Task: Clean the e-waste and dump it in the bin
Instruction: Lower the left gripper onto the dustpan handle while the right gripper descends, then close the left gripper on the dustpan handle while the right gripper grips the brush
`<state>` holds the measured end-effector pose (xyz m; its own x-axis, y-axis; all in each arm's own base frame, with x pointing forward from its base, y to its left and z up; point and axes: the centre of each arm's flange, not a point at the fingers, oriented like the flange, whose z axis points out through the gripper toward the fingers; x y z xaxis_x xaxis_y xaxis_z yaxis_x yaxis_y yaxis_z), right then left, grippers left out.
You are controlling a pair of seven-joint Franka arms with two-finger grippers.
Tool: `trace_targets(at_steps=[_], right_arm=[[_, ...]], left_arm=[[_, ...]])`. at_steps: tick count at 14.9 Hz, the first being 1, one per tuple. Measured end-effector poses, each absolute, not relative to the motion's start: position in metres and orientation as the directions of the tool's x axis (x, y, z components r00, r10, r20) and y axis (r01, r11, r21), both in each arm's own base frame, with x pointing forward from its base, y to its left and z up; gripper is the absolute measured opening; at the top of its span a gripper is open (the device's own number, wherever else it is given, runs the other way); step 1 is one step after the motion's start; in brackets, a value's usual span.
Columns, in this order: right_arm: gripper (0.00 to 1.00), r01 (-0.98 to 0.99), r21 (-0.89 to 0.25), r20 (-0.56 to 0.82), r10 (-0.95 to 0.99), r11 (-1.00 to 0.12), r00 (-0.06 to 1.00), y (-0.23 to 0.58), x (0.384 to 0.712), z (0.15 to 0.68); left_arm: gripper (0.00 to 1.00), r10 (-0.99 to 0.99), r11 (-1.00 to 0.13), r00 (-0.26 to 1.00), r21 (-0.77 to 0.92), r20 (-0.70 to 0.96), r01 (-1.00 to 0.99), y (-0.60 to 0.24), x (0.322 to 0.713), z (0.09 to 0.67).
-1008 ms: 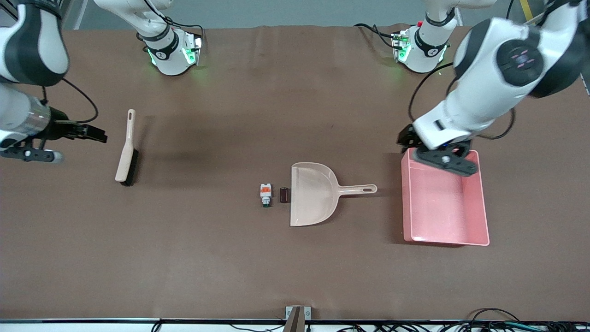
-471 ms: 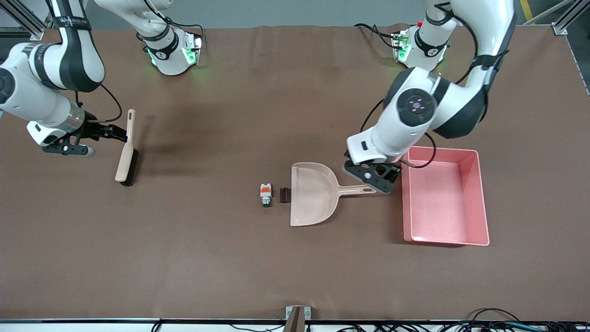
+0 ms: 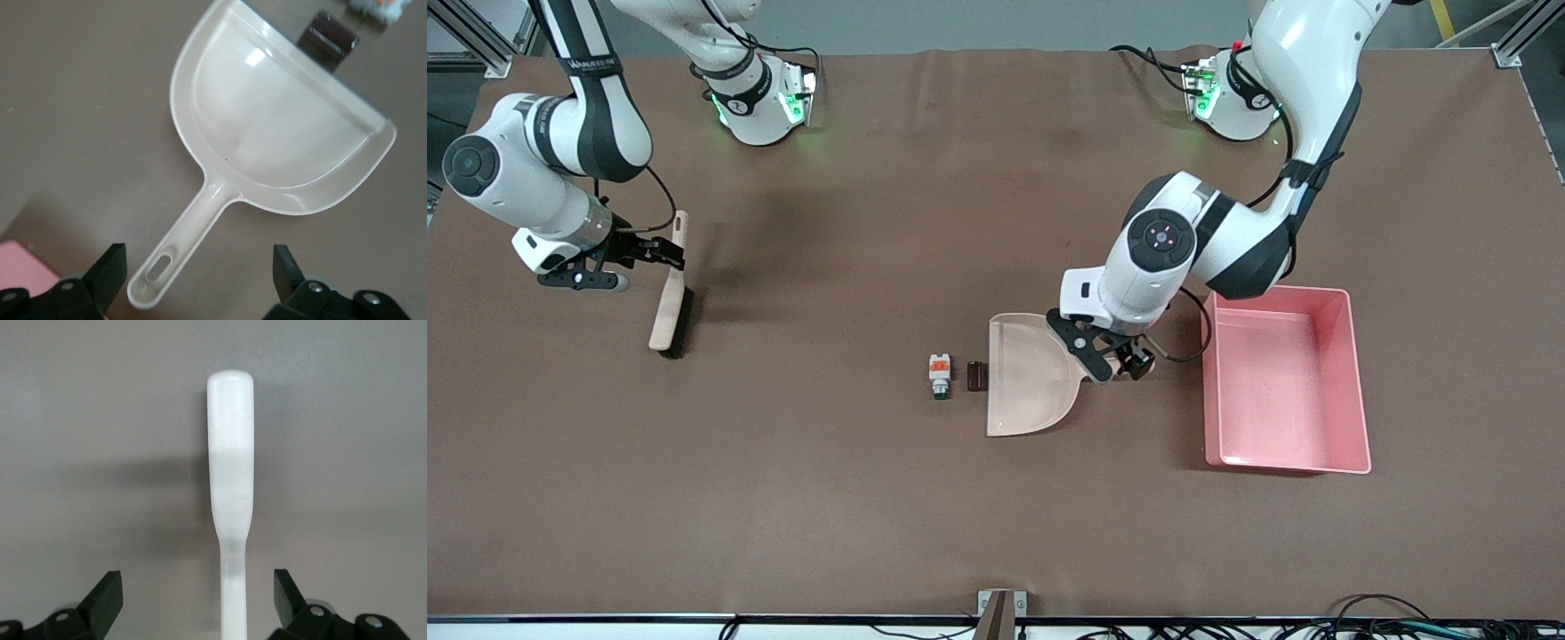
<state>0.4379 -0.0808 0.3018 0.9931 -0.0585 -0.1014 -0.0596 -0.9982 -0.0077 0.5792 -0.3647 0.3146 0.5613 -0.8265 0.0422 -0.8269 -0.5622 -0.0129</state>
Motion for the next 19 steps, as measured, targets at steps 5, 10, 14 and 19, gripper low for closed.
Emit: trace_targets(at_steps=[5,10,14,19], right_arm=[[1.0,-0.02,0.001,-0.048,-0.02,-1.0,0.999,-0.086,0.42,0.272],[0.99,0.016,0.003,-0.044,0.016,-1.0,0.999,-0.126,0.408,0.238],[0.96,0.029,0.009,-0.033,0.028,-1.0,0.999,-0.122,0.412,0.223],[0.78,0.031,0.012,-0.028,0.031,-0.999,0.999,-0.114,0.416,0.214]], left_arm=[[0.94,-0.927,-0.375,0.375,0.003,0.022,-0.927,-0.369,0.581,0.285],[0.93,-0.985,-0.172,0.172,0.003,-0.009,-0.985,-0.368,0.58,0.266],[0.9,-0.992,-0.111,0.111,-0.013,-0.053,-0.994,-0.368,0.581,0.247],[0.85,-0.995,-0.076,0.078,-0.037,-0.069,-0.996,-0.376,0.584,0.243]])
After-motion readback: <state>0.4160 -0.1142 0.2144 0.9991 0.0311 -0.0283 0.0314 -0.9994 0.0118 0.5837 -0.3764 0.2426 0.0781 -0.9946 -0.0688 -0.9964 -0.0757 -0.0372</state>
